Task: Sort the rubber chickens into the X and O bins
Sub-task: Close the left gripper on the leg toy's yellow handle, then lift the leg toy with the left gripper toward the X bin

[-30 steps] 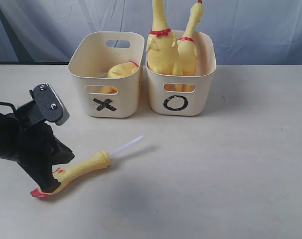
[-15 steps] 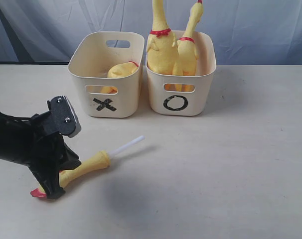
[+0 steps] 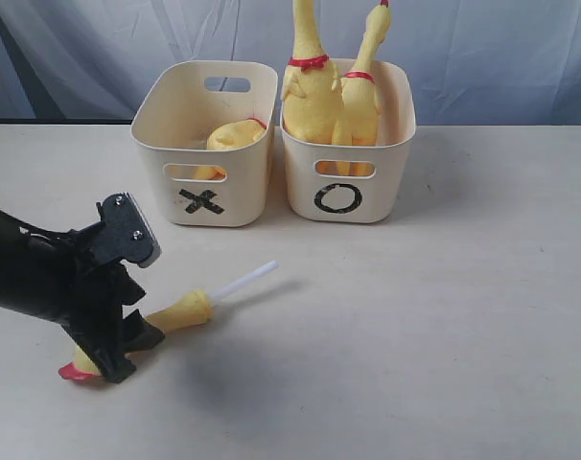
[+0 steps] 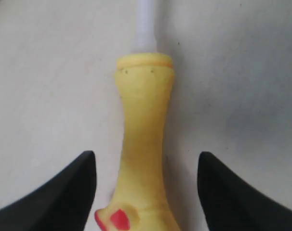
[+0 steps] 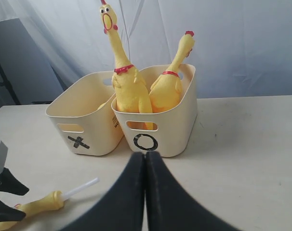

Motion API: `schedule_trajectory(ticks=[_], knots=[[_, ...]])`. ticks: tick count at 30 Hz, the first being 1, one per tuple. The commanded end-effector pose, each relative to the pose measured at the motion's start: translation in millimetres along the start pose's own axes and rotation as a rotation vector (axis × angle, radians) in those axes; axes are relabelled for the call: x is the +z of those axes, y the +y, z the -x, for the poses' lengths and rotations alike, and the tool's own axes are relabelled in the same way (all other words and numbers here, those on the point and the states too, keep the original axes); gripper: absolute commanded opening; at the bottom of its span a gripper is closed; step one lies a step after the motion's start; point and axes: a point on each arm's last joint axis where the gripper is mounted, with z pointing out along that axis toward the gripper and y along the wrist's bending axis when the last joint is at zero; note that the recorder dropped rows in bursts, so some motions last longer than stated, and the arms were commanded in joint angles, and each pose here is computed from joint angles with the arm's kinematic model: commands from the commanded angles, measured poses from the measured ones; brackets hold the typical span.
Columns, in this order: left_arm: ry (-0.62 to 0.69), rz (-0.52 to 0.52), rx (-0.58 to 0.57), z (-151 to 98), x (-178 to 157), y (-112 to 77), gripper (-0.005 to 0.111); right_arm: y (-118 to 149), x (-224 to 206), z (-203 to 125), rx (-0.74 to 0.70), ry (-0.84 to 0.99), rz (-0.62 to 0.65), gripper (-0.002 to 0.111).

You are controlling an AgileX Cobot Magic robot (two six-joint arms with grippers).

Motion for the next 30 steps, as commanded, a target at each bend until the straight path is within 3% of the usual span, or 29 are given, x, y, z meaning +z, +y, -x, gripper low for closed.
schedule_trajectory(ticks=[1, 12, 17, 20, 23, 30], knots=[[0.030, -0.001, -0.019, -4.5, 11.9, 1.2, 0.059, 0.1, -0.3, -0.1, 0.001, -0.006, 0.001, 0.000], [0.074, -0.024, 0.002, -14.2, 33.9, 2.2, 0.058, 0.3, -0.3, -0.3, 0.004, -0.004, 0.003, 0.000], [0.074, -0.028, 0.005, -14.2, 33.9, 1.9, 0.036, 0.3, -0.3, -0.5, 0.004, -0.002, 0.003, 0.000], [0.070, -0.029, 0.005, -13.6, 33.0, 1.8, 0.015, 0.3, -0.3, -0.5, 0.004, -0.002, 0.003, 0.000], [0.059, -0.024, 0.009, -11.4, 29.6, 1.8, 0.000, 0.3, -0.3, -0.5, 0.004, -0.002, 0.003, 0.000], [-0.048, 0.037, -0.011, 5.9, -2.8, 2.3, 0.000, -0.2, -0.4, -3.1, 0.001, 0.027, -0.002, 0.000]])
